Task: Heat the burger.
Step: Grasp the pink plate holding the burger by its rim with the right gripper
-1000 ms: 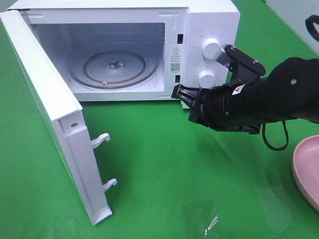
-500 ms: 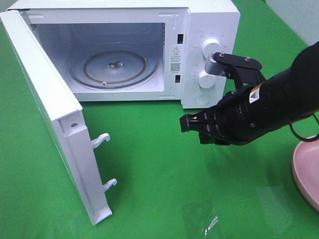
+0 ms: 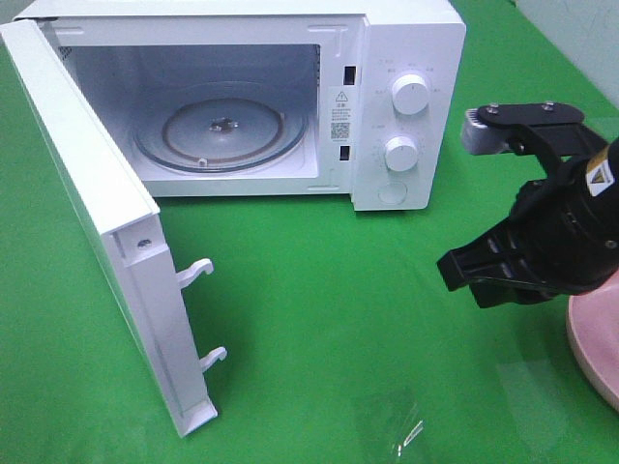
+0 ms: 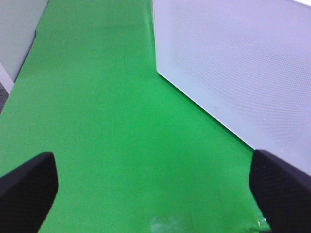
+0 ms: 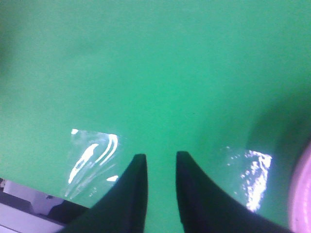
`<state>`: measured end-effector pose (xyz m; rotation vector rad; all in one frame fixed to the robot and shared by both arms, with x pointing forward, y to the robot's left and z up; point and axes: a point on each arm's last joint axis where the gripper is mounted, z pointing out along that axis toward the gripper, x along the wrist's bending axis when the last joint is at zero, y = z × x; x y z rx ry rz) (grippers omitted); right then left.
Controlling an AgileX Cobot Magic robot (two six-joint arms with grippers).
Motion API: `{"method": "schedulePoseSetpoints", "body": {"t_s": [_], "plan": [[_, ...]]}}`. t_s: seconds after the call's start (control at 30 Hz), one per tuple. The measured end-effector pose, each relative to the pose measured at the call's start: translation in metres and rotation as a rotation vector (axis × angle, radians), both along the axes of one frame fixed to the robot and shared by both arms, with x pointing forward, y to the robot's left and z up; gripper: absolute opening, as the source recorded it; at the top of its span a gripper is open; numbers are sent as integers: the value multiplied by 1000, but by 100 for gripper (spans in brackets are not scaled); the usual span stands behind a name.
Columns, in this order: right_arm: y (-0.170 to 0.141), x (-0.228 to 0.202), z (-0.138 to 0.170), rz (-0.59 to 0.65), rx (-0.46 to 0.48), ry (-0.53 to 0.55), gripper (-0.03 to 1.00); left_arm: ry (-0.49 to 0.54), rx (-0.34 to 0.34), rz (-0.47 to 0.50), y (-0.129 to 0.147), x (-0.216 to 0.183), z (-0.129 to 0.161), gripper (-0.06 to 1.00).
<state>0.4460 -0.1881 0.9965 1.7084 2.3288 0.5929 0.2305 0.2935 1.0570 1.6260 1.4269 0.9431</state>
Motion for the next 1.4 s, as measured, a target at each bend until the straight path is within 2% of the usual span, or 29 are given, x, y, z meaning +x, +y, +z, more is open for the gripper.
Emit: {"method": "schedulePoseSetpoints", "body": {"t_s": [0.07,0.1,0.13,0.17,0.2,0.23,0.27,0.3,0.37,0.5,0.73,1.4], "plan": [[-15,-2,4,-22,-53,15,47,0,0,0,0,0,0,99],[-15,-2,4,-22,-53,15,47,0,0,0,0,0,0,99],[-22,-2,6,-39,-72,14,61,0,0,0,0,0,0,99],[-22,-2,6,-39,-72,14,61,0,0,0,0,0,0,99],[-29,-2,8,-52,-92,16,73,0,0,0,0,0,0,99],[-29,-2,8,-52,-92,16,73,0,0,0,0,0,0,99],[-35,-2,9,-64,-114,26,82,0,0,0,0,0,0,99],[-35,-2,9,-64,-114,26,82,0,0,0,0,0,0,99],[-44,-2,8,-78,-151,51,88,0,0,0,0,0,0,99],[-56,-1,7,-103,-195,68,89,0,0,0,0,0,0,99],[-66,3,3,-132,-220,82,87,0,0,0,0,0,0,99],[-54,38,-64,-97,-243,204,82,0,0,0,0,0,0,99]]}}
